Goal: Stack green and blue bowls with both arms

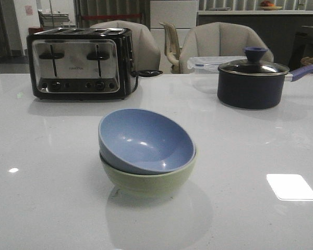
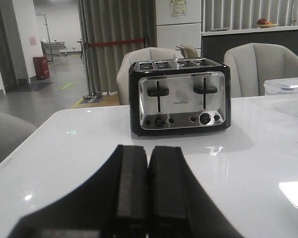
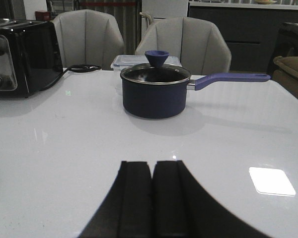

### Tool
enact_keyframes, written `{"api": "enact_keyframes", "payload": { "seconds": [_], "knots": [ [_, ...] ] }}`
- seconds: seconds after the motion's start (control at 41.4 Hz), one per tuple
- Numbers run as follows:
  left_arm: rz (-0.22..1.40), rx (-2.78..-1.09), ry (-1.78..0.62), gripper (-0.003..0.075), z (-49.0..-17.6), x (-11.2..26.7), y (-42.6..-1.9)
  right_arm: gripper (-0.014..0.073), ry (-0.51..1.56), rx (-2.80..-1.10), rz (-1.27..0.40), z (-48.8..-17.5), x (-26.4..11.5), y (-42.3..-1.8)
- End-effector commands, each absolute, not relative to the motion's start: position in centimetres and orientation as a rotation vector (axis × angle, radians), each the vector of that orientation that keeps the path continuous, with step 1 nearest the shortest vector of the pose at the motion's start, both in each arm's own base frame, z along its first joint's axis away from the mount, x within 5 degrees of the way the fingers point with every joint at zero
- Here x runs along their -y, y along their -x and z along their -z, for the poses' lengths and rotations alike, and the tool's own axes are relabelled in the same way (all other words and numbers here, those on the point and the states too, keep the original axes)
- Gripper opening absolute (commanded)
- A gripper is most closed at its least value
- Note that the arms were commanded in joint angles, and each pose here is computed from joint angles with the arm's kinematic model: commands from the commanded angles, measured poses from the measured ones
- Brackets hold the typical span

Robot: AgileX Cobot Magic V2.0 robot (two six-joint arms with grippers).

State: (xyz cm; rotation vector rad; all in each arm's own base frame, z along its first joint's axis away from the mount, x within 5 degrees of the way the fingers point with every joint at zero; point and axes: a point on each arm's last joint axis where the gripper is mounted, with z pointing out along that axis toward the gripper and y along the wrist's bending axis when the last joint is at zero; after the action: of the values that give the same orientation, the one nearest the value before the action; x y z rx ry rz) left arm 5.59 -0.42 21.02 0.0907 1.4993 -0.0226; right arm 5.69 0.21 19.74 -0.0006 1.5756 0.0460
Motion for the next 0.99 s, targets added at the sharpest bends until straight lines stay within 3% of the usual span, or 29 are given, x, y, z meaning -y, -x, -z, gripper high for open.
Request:
{"api": "enact_keyframes", "payload": {
  "seconds": [0.0, 0.966],
  "knots": [
    [0.031, -1.402, -0.069, 0.0099, -21.71, 0.34, -5.39, 0.0040, -0.028, -1.435, -0.047, -21.08, -0.04, -5.44],
    [0.031, -1.402, -0.069, 0.0099, -21.71, 0.34, -5.39, 0.0040, -0.020, -1.421, -0.041, -21.21, -0.05, -5.42]
  ]
}}
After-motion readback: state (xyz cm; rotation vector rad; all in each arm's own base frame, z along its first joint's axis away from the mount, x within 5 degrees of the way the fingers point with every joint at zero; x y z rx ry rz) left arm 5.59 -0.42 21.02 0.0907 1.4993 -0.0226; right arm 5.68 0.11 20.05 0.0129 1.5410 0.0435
